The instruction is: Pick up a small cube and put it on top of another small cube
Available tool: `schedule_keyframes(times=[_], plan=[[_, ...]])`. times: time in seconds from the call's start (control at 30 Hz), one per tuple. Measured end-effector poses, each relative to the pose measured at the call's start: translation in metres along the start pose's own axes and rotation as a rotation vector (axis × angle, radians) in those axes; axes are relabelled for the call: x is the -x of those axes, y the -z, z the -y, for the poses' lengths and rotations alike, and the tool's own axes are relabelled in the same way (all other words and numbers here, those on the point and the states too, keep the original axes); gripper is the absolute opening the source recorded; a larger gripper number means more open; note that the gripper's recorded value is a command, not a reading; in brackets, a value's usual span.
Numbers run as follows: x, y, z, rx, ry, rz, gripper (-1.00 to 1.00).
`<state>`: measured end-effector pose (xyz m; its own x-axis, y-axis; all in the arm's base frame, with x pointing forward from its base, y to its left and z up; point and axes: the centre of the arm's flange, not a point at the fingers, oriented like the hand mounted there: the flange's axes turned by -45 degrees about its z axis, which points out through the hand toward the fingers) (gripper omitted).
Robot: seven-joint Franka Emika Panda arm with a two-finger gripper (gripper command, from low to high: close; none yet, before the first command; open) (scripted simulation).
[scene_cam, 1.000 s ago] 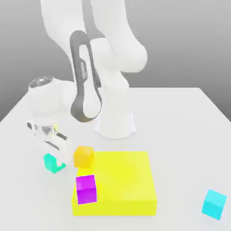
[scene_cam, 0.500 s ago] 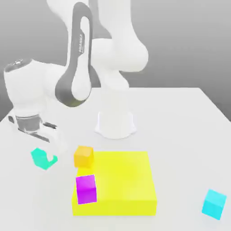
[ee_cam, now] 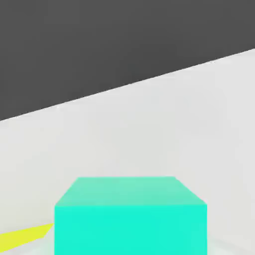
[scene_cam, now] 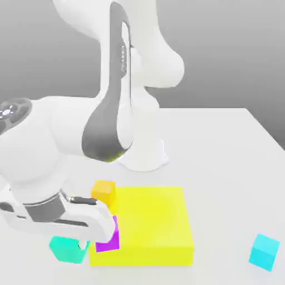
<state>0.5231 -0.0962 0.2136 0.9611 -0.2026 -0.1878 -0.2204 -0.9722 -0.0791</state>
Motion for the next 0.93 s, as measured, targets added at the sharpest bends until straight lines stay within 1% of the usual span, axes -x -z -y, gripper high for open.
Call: schedule_keyframes(times=[0.13,0.3,0.6,0.67,0.8,0.83,0.93], plan=[[0.011,-0.006,0.077,0.038,0.028,-0.011,-1.00],[0.042,-0.013,0.170,0.075,0.063,-0.048,-1.00],[0.139,-0.024,0.315,0.098,0.139,-0.148,-1.00],[0.162,-0.029,0.335,0.095,0.150,-0.172,-1.00],[0.161,-0.074,0.337,0.092,0.152,-0.184,-1.00],[0.160,-0.085,0.337,0.092,0.153,-0.184,1.00],[0.160,-0.085,0.337,0.092,0.153,-0.184,1.00]])
